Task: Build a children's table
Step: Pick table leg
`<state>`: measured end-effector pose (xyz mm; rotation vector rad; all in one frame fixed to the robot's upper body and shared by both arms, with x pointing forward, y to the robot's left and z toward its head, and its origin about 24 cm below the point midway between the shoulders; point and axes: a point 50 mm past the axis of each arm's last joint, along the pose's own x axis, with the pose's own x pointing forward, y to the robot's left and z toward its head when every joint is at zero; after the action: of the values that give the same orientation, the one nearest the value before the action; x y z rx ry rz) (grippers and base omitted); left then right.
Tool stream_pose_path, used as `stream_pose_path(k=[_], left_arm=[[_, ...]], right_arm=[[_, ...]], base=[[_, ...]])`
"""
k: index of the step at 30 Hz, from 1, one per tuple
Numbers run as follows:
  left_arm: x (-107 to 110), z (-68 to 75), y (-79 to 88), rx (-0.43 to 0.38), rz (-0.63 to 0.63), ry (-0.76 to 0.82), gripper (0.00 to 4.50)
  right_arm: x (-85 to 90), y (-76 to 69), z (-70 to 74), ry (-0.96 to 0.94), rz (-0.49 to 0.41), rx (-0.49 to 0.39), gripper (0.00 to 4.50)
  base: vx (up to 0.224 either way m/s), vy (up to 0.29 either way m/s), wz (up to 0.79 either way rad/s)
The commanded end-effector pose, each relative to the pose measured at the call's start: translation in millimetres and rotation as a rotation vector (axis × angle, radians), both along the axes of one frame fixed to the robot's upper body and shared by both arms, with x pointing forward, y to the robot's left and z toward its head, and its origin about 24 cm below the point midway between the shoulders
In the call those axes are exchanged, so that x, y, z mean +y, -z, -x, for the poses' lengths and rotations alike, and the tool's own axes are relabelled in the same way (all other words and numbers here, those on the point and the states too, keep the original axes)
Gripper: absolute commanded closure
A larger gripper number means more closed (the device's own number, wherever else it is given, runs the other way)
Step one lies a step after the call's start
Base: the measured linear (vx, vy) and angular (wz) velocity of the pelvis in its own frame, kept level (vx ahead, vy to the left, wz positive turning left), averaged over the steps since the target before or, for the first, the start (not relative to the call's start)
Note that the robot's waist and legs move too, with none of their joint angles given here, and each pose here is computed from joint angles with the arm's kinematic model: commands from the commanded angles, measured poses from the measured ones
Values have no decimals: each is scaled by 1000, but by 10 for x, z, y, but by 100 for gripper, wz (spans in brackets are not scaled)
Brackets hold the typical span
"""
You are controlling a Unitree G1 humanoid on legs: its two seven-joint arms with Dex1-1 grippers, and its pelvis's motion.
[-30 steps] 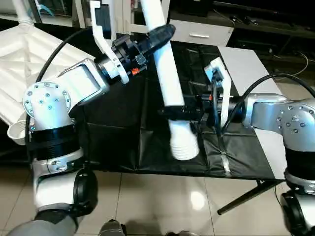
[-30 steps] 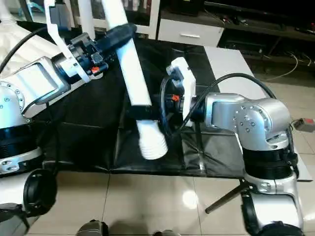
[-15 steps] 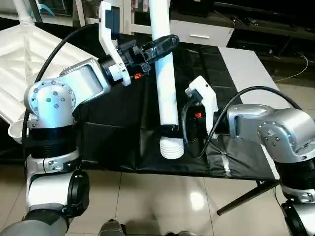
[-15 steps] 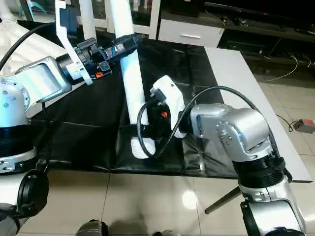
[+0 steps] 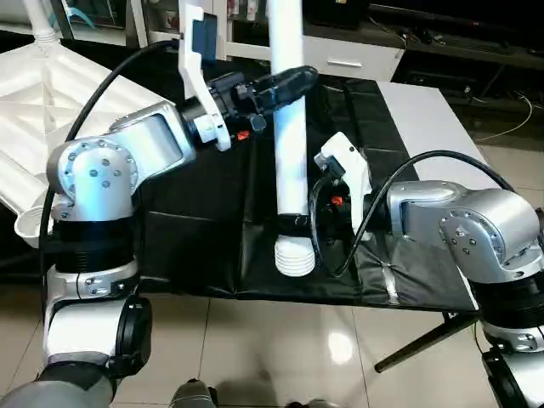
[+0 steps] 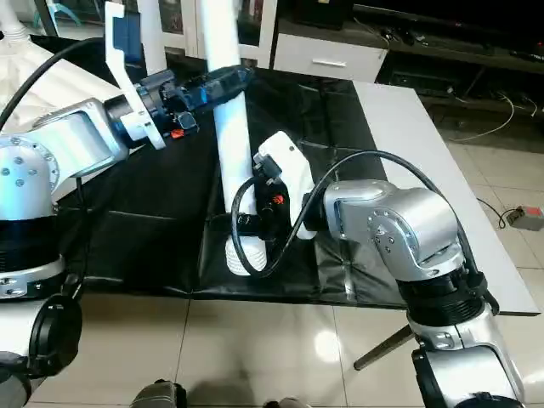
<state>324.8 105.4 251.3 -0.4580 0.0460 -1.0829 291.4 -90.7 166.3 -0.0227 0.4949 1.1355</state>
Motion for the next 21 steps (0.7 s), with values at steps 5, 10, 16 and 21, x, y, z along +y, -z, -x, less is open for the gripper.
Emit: stream_pose_path(k=[5,10,16,21], left_arm=[[-16,20,-30,-43,-19,-10,278],[36,43,9,-17,-20,-25,193],[87,120,38,-12,1,-2,140],[63,127,60,-12,5,-12,94]], right_arm=[[-27,35,16,6,-34,17,192],[-114,15,-60,81,-64,-31,234],[-215,5,-104,152,-93,-53,263],[-214,-7,-96,160,-133,-62,265]], base=[[0,0,0],[0,0,0],[0,0,0],[0,0,0]])
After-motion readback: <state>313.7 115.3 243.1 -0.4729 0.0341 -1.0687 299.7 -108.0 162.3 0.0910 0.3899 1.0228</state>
